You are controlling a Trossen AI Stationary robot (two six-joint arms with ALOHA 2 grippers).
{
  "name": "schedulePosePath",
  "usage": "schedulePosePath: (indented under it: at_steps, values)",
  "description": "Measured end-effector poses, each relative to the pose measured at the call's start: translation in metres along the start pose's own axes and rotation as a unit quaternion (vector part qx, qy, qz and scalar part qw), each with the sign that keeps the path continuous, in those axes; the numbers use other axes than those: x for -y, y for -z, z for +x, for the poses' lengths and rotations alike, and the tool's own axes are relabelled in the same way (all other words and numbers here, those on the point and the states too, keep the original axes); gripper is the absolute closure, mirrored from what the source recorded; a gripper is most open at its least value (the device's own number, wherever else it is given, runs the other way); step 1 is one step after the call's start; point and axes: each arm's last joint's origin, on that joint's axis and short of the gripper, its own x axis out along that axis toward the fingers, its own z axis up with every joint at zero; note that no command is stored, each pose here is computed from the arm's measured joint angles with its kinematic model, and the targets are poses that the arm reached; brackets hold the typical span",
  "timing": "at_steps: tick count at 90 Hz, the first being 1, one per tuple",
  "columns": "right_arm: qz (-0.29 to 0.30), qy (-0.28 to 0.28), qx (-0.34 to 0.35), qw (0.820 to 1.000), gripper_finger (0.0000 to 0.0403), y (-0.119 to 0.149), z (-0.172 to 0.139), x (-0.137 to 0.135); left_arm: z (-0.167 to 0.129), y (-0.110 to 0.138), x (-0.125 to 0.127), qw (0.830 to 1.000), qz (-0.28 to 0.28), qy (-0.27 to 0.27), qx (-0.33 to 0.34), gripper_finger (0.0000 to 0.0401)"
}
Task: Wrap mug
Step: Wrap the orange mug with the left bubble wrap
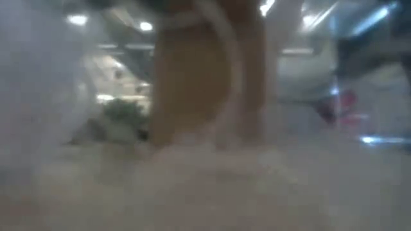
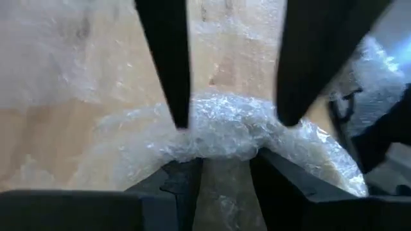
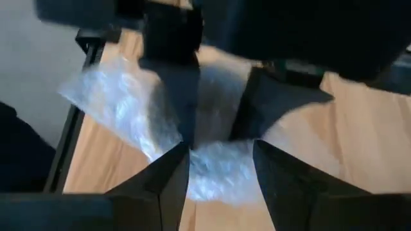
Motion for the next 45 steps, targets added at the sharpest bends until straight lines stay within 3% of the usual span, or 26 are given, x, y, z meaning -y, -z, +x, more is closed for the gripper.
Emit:
schedulePosePath:
  at_steps: [16, 29, 45]
  values:
    - [-0.001, 0.039, 0.001, 0.999, 0.0244, -0.001, 0.002, 0.010, 0.004, -0.004, -0.009, 0.998, 0.051, -0.045, 0.014, 0.0281]
    - [0.001, 0.039, -0.019, 0.999, 0.0250, 0.004, 0.011, 0.019, 0.006, -0.007, -0.015, 0.997, 0.057, -0.050, 0.010, 0.0281]
    - [0.008, 0.011, -0.048, 0.999, 0.0317, 0.014, 0.024, 0.019, 0.005, -0.005, -0.014, 0.997, 0.054, -0.049, 0.005, 0.0281]
